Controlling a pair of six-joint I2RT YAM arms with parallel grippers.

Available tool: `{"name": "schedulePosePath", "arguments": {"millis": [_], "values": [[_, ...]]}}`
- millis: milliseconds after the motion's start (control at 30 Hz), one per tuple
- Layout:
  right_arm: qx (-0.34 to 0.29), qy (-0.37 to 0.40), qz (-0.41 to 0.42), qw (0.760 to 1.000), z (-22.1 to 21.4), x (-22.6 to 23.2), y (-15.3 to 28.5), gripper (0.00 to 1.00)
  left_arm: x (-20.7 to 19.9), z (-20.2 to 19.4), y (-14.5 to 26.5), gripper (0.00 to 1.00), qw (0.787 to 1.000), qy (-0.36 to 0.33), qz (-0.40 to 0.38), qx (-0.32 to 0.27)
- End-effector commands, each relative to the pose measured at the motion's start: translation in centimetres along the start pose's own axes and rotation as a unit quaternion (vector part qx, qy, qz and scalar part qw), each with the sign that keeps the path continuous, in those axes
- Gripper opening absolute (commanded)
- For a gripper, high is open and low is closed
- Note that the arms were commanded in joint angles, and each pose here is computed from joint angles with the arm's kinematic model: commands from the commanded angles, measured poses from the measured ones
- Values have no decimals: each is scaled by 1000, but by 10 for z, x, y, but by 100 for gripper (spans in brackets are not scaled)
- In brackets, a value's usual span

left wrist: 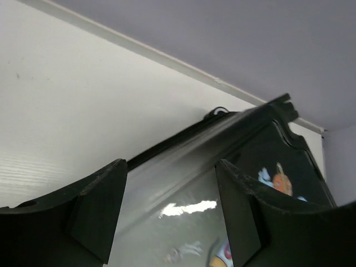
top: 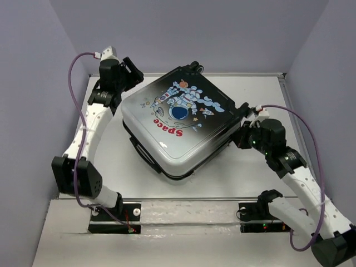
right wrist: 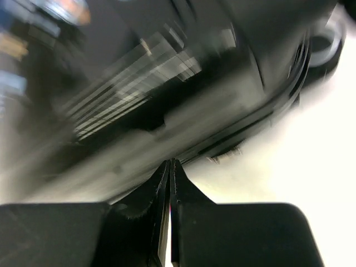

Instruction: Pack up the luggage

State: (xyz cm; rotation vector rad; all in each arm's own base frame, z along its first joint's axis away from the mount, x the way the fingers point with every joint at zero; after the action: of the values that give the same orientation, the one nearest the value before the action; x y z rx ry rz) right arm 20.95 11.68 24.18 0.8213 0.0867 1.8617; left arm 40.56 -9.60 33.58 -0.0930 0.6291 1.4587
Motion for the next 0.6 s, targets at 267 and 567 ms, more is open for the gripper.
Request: {"name": "schedulePosePath", "arguments": {"millis": [267,567], "values": [[91,-25,47,994,-44,-10,-68,7,66,5,-56,77,998,10,26,60],[29,37,121,992,32,29,-124,7,117,-22,-19,76,995,41,75,45]]}}
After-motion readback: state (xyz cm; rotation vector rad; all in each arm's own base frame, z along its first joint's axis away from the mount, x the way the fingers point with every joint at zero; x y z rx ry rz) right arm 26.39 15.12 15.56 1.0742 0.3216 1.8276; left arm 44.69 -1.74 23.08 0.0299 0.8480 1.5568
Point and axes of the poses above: each gripper's point midway between its finger pads, its own y axis back along the fingers, its own x axis along the line the jaws close on, z = x × y, the point moved 5 cm from there along y, back along the fingers, and after that the axes turned 5 degrees about -y, right-handed, at the moved point
